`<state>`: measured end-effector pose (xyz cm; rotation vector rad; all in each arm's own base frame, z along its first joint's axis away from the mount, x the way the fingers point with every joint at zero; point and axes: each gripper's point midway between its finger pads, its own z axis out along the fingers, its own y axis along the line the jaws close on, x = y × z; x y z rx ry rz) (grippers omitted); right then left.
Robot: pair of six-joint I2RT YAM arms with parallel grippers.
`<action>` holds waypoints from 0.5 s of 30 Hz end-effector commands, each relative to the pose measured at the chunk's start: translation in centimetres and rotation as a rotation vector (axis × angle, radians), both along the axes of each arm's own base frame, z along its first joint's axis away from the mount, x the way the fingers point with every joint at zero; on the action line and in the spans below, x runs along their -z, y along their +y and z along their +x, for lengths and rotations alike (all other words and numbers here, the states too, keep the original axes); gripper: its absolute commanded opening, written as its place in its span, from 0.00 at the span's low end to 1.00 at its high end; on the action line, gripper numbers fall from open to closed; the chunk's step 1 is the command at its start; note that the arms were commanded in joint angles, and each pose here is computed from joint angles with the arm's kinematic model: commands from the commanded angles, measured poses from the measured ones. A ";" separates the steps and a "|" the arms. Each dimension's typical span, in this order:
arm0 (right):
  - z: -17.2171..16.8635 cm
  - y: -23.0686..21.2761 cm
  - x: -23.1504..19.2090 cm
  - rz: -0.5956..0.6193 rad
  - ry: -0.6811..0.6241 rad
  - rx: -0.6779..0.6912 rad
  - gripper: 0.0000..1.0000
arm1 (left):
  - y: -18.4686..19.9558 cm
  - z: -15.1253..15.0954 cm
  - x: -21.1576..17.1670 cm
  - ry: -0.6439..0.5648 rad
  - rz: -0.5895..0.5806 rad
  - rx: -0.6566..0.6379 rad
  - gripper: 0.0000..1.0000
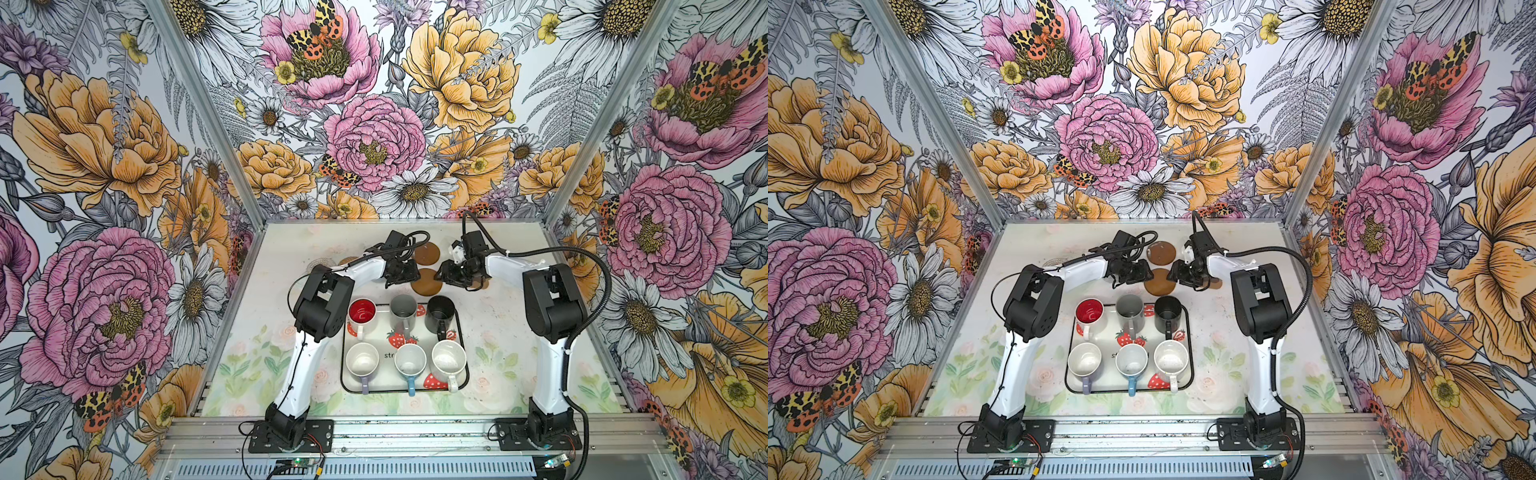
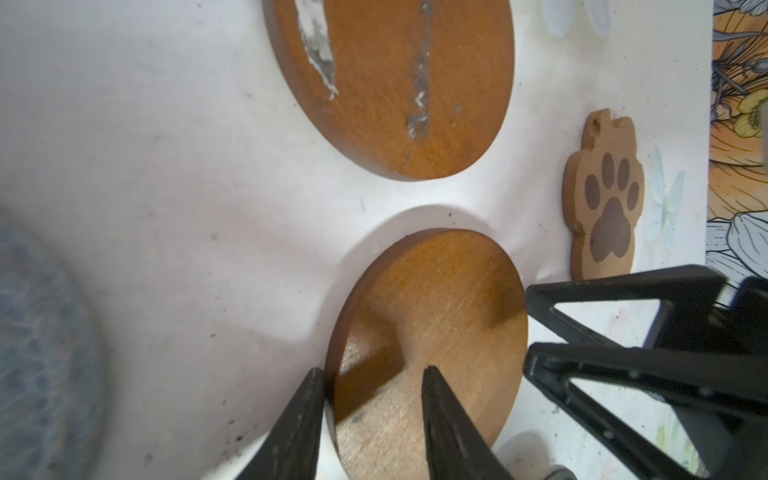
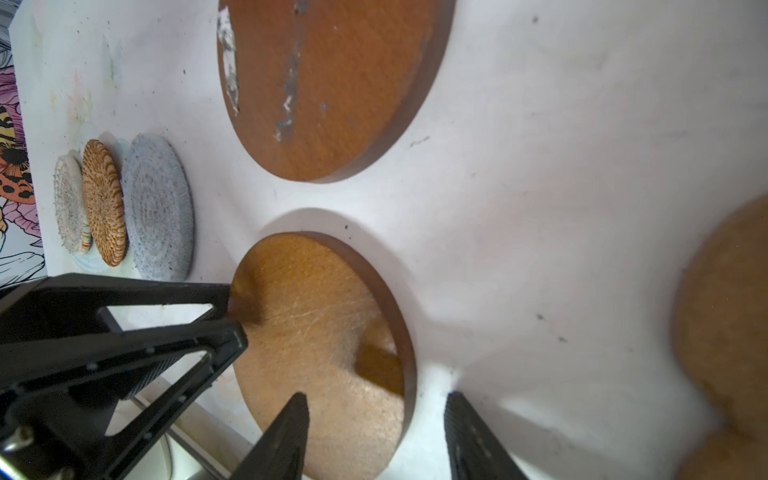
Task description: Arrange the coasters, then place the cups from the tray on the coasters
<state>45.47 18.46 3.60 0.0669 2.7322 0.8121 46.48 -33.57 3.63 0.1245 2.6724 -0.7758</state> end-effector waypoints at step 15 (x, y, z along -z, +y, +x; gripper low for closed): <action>0.9 -3.0 -0.3 0.024 -0.010 0.067 0.49 | -6.2 1.1 0.7 0.028 -0.099 0.025 0.32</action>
